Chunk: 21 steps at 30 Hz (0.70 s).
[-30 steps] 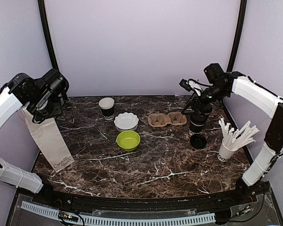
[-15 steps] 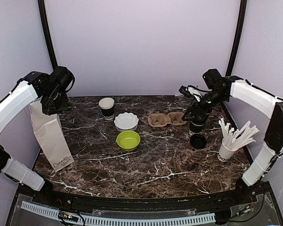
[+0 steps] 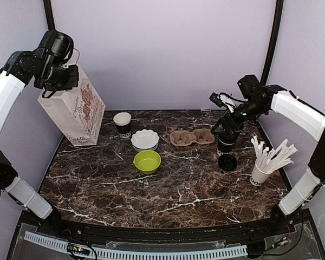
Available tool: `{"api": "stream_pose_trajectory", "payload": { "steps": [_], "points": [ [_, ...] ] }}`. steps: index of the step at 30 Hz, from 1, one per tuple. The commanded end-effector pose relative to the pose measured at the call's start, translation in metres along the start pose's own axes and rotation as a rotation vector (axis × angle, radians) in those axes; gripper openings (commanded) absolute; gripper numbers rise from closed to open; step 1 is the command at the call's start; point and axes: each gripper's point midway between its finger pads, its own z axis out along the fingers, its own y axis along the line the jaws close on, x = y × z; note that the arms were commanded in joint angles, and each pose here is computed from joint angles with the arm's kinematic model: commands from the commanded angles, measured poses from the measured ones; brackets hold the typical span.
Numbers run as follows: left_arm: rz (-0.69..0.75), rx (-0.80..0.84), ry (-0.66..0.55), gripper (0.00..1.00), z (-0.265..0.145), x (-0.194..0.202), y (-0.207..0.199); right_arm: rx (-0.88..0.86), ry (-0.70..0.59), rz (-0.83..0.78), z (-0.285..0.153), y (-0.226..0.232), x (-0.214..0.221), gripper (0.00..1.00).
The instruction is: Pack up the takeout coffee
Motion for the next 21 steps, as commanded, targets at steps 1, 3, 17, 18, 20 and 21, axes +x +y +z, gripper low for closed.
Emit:
{"api": "stream_pose_trajectory", "payload": {
  "steps": [1, 3, 17, 18, 20, 21],
  "points": [
    [0.185, 0.210, -0.134, 0.00, -0.041, -0.028, -0.051, 0.030, -0.030, 0.009, -0.013, -0.005, -0.015, 0.84],
    [0.250, 0.385, -0.207, 0.00, -0.065, -0.035, -0.083, 0.023, -0.025, 0.026, -0.013, -0.010, -0.014, 0.84],
    [0.683, 1.218, -0.217, 0.00, -0.166, 0.071, -0.174, 0.124, 0.055, 0.069, -0.006, -0.057, -0.012, 0.81],
    [0.719, 1.247, -0.199, 0.00, -0.167, 0.082, -0.178, 0.131, 0.057, 0.067, -0.006, -0.058, -0.013, 0.81],
    [0.803, 1.304, -0.140, 0.00, -0.173, 0.109, -0.189, 0.151, 0.058, 0.063, -0.007, -0.062, -0.013, 0.81],
    [0.837, 1.309, -0.086, 0.00, -0.170, 0.123, -0.193, 0.155, 0.058, 0.062, -0.006, -0.063, -0.013, 0.81]
  ]
}}
